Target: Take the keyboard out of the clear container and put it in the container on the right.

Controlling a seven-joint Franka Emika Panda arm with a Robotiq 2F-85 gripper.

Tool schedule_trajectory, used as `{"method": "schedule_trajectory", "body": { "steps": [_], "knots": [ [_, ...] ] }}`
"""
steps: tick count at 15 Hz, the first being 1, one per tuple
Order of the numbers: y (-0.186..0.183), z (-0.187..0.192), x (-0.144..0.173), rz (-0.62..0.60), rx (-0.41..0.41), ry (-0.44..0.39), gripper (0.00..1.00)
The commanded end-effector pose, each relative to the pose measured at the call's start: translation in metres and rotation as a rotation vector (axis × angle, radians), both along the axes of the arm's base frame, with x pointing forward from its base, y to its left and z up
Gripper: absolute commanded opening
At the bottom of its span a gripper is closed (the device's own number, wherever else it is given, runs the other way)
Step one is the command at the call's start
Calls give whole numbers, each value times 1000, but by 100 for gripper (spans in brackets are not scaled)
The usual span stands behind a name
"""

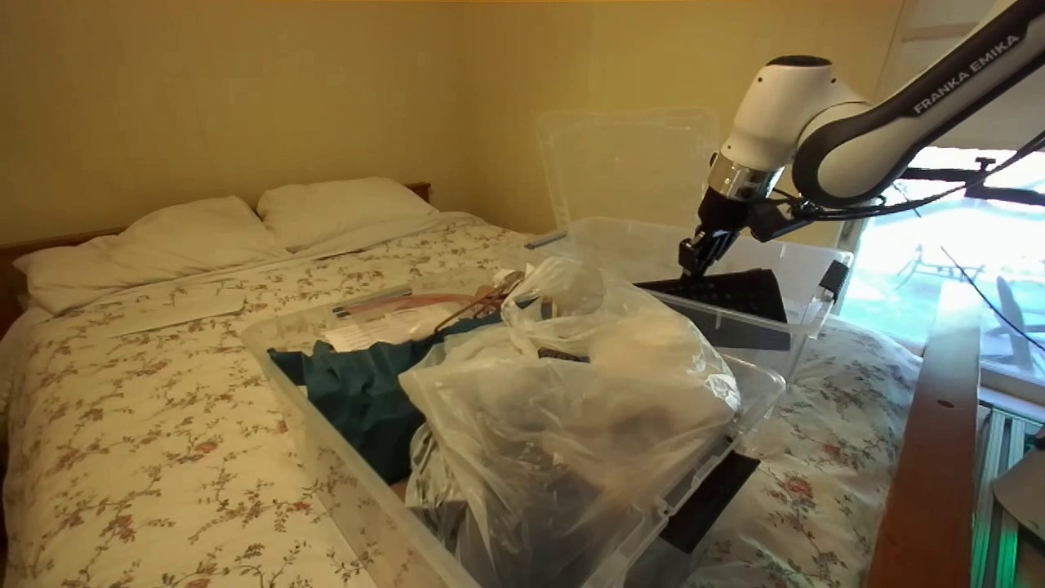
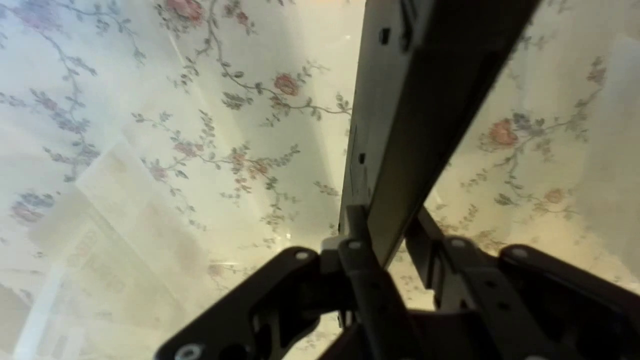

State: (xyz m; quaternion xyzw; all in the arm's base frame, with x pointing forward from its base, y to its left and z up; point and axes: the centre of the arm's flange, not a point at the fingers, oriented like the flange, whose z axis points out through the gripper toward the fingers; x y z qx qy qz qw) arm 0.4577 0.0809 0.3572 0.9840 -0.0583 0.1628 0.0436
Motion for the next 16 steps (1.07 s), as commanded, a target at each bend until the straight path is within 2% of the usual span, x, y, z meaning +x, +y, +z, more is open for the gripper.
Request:
{"method": "schedule_trajectory", "body": {
  "steps": [1, 4, 7, 8, 9, 11, 12, 13, 14, 16],
  "knots": [
    [-32, -11, -7, -116, -116, 107, 6],
    [-53, -14, -3, -167, -150, 231, 6],
    [-46, -20, -1, -129, -158, 337, 6],
    [-44, -21, 0, -115, -163, 371, 51],
    [-43, -22, 0, -107, -169, 408, 52],
    [-44, -22, -5, -97, -188, 526, 64],
    [-41, -17, -7, -96, -174, 560, 72],
    [-35, -7, -10, -84, -145, 577, 78],
    [-21, 11, -13, -44, -77, 577, 85],
    [5, 50, -18, 21, 29, 528, 98]
  ]
}}
